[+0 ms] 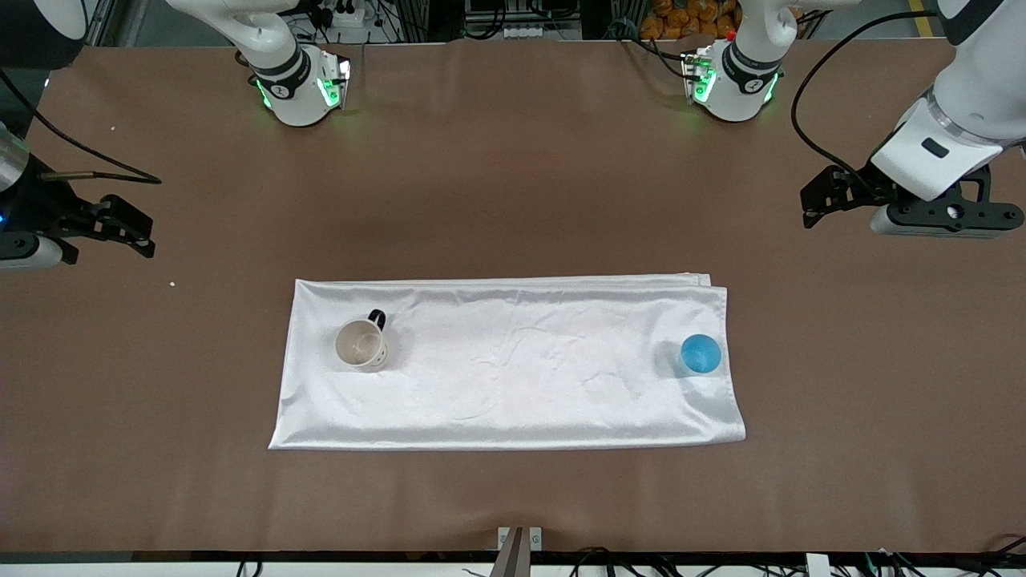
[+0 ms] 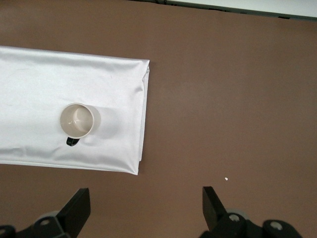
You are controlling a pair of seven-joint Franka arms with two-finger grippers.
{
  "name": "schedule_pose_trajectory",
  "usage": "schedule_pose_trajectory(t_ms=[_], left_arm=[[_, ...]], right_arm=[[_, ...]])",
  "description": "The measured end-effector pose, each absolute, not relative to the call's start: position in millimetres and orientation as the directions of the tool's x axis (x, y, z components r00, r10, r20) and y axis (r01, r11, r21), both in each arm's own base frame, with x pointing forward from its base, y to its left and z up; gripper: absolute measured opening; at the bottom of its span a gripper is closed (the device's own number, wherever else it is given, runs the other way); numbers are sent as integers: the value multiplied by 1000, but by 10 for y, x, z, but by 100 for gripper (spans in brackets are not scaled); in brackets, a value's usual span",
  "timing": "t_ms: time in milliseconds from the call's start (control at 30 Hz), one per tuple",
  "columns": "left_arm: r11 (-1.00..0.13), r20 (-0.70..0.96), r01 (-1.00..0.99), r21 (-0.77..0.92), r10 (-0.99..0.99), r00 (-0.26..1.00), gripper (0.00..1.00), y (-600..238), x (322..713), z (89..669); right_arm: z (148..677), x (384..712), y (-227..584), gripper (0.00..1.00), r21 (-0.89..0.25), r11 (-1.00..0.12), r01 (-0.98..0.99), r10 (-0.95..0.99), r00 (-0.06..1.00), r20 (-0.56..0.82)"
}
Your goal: Place blue cup into white mug on table
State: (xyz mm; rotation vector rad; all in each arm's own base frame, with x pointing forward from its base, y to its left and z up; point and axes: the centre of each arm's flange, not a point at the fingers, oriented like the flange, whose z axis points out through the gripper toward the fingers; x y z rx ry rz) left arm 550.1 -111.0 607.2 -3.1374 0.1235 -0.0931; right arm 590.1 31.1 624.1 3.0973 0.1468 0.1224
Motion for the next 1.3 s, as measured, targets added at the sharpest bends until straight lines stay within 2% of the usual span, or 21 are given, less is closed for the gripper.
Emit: schedule_pose_trajectory(t_ms=[1300], left_arm=[[-997,50,-80,-4,-80,996,100,-1108,5523,6022]], right_arm=[[5914,5890,283,100,38,-995,94,93,995,-33]])
